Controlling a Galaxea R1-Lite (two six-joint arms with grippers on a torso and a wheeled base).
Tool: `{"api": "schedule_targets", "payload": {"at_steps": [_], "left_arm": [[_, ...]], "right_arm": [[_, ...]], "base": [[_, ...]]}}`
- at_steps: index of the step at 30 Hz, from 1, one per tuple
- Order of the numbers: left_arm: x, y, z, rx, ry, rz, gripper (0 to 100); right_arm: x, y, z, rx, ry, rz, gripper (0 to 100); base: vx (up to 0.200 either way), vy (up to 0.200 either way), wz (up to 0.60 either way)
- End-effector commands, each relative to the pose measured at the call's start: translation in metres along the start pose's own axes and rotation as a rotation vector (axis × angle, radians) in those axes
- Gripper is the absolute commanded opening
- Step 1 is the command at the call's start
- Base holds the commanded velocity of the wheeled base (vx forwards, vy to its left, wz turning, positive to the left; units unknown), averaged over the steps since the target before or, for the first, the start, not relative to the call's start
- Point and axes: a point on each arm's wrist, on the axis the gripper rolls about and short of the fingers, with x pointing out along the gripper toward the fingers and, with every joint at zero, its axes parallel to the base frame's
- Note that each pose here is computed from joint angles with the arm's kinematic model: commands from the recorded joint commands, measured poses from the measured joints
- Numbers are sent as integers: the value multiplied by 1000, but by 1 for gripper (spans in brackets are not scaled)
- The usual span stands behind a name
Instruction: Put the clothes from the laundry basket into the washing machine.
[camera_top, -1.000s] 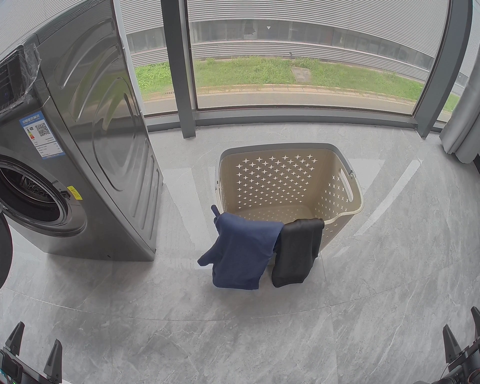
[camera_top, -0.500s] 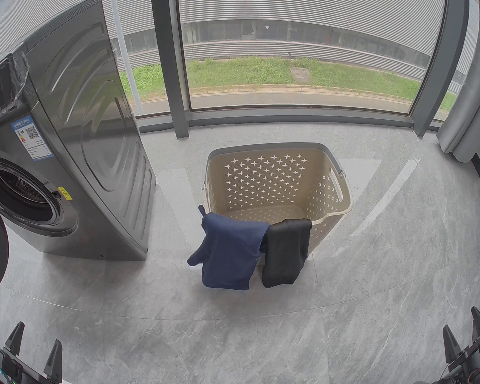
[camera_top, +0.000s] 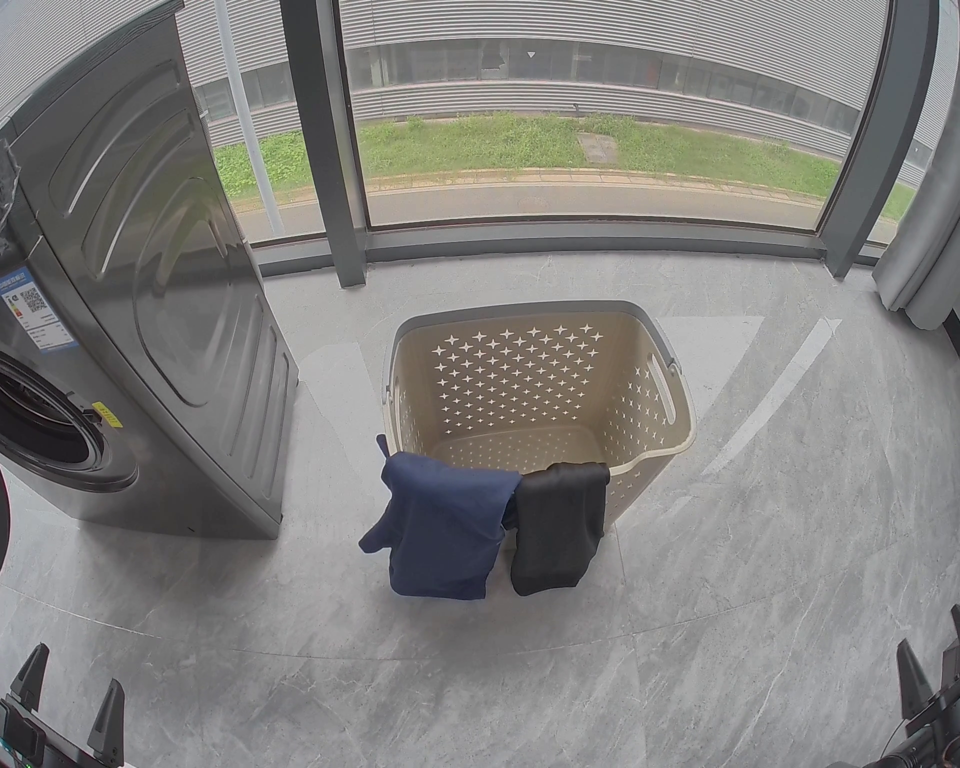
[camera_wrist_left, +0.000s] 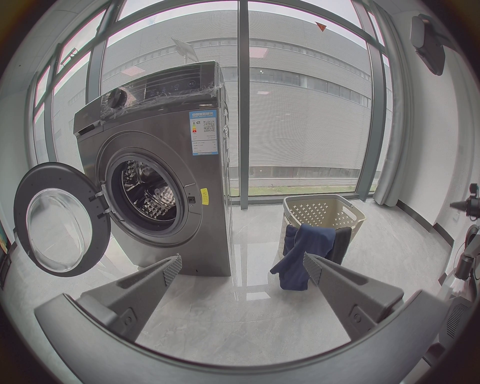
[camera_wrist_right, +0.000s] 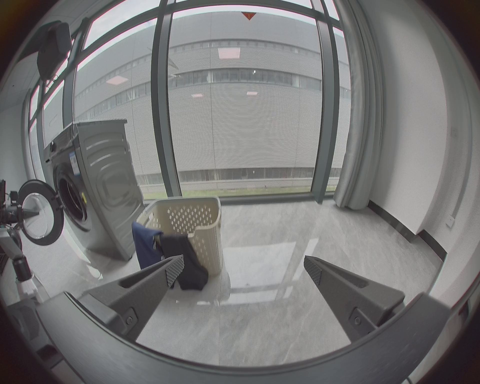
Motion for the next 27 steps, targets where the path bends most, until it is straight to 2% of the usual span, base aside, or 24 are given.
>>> {"api": "schedule_targets", "payload": {"at_steps": [1,4,8,10,11,16,18,22,27], "left_arm": [[1,0,-5,5,10,3,100],[1,0,-5,4,10,3,100],[1,0,-5,3,9,3,100],[1,0,-5,3,9,3,100],[1,0,-5,3,9,1,100],[1,0,-5,2,10,3,100],[1,0,-5,2,9,3,100],[1,0,-5,-1,9,3,100],[1,0,-5,-3,9,1,100]], "right_arm": [[-4,0,47,36,-80,35,100],[21,0,47,87,115,98,100],[53,4,55,84,284,130,100],[66,6,58,83,324,131,100],[85,9,58,85,375,133,100],[121,22,42,99,467,206,100],[132,33,33,126,515,261,100],[145,45,26,153,559,294,100],[166,58,15,138,584,301,100]], "base": [[0,0,0],[0,0,0],[0,0,0],[0,0,0],[0,0,0],[0,0,0],[0,0,0],[0,0,0],[0,0,0]]}}
